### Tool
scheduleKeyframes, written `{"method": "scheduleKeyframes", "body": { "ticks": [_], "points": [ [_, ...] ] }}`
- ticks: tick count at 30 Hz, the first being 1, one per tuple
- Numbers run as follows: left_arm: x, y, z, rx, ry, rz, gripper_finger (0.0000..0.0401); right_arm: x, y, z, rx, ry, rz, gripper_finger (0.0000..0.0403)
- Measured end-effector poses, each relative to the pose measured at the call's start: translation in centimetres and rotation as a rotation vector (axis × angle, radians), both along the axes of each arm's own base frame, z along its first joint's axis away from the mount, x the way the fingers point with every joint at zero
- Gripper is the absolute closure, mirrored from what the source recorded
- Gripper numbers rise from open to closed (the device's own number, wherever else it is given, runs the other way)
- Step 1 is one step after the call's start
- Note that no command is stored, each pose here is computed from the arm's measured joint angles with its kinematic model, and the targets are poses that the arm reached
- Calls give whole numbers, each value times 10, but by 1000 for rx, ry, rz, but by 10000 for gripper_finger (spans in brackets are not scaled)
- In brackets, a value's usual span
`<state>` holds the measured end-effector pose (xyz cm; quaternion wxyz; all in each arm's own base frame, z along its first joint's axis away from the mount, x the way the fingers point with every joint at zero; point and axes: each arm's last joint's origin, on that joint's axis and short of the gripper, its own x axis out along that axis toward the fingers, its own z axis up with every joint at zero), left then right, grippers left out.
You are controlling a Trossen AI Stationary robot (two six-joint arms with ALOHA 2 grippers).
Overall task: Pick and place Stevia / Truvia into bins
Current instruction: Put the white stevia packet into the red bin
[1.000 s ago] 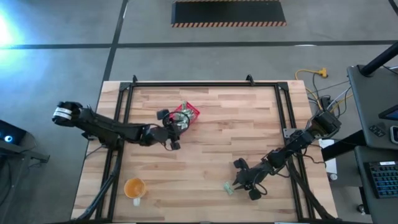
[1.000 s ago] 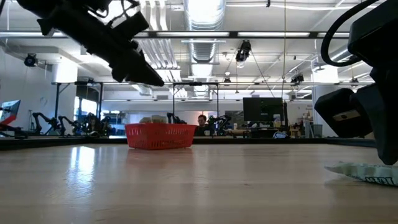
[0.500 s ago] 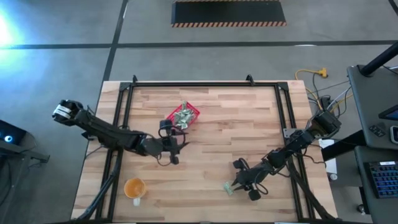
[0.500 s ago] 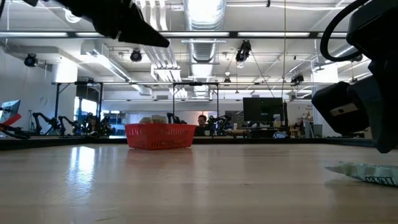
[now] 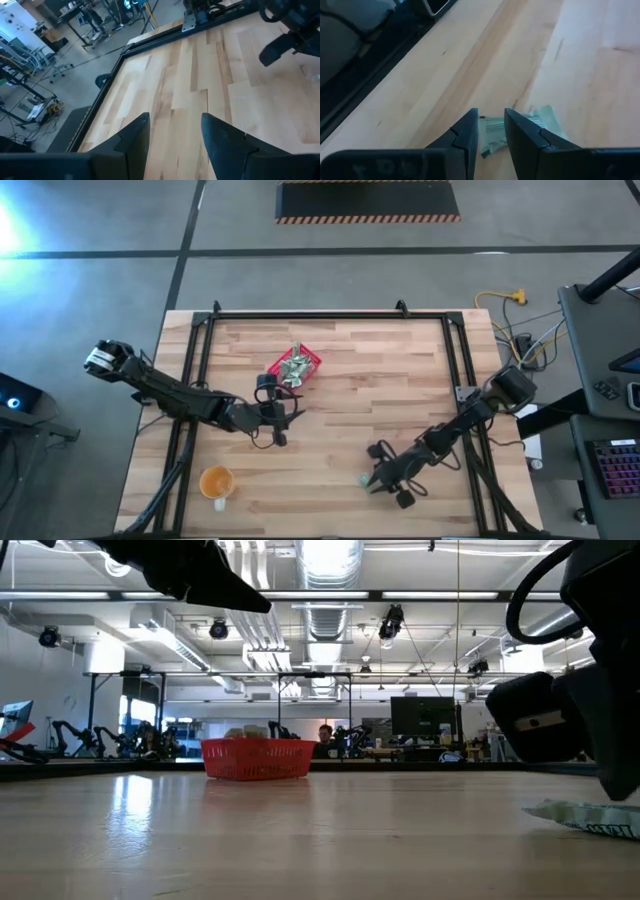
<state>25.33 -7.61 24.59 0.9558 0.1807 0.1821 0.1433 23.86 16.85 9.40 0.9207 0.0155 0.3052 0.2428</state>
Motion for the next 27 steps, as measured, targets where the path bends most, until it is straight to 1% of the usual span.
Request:
{"method": "scheduleKeyframes", "body": {
  "ticks": [3,16,21,27],
  "points": [
    [0,0,0,-2,-1,1,239,3,3,0,-3,22,25,316],
    [0,0,-1,-4,0,1,239,5,3,3,-13,1,33,313],
    [0,0,-1,-4,0,2,239,5,3,13,-25,-44,30,286],
    [0,0,-1,-3,2,2,239,4,2,17,-32,-38,30,245]
  ]
}}
